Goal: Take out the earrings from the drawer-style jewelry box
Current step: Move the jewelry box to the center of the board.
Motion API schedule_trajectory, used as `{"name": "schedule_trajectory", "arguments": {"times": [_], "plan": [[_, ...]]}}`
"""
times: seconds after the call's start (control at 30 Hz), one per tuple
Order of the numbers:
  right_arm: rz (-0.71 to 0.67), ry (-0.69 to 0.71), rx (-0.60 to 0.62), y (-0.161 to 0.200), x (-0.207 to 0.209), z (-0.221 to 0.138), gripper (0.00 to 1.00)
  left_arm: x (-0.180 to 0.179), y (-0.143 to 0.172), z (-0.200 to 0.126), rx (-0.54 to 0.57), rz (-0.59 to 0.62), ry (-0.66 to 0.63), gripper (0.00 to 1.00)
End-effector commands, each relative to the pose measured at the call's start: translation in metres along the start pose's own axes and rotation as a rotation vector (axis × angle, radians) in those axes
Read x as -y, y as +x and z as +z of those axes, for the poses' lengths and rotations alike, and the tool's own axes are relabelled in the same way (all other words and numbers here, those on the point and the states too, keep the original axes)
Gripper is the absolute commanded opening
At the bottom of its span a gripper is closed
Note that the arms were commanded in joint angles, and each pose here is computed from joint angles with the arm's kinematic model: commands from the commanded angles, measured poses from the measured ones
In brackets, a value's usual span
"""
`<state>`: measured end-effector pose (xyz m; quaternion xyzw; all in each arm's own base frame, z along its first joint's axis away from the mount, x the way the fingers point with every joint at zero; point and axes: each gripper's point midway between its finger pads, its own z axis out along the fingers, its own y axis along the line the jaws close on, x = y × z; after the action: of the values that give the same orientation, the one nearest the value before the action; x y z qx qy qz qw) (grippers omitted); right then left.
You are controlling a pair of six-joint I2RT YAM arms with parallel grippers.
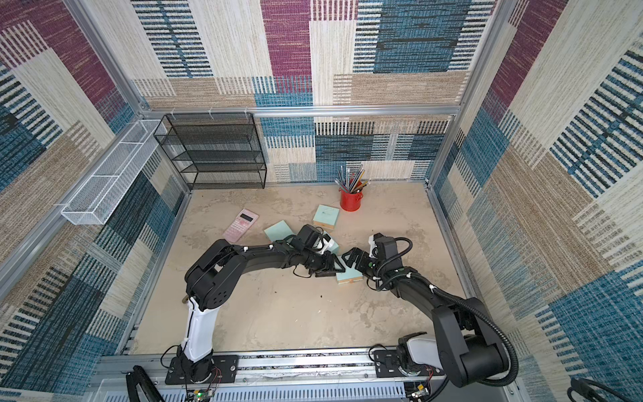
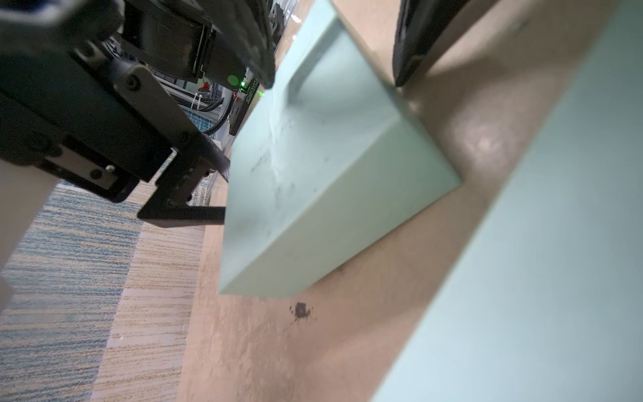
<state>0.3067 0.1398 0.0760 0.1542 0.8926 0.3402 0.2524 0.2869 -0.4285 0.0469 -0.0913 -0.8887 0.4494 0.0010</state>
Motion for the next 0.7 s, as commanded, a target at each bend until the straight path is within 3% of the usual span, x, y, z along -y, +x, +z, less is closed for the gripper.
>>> {"name": "schedule_trajectory", "arguments": {"times": [0.0, 0.67], "plan": [[-0.005, -0.040, -0.030, 0.000, -0.005, -0.001, 0.99, 0.025, -0.009, 0.008, 0.002, 0.043, 0.078, 0.55], [0.057, 0.074, 0.096, -0.038, 0.054, -0.034, 0.99, 0.072, -0.026, 0.063, -0.043, 0.119, 0.127, 0.56]]}}
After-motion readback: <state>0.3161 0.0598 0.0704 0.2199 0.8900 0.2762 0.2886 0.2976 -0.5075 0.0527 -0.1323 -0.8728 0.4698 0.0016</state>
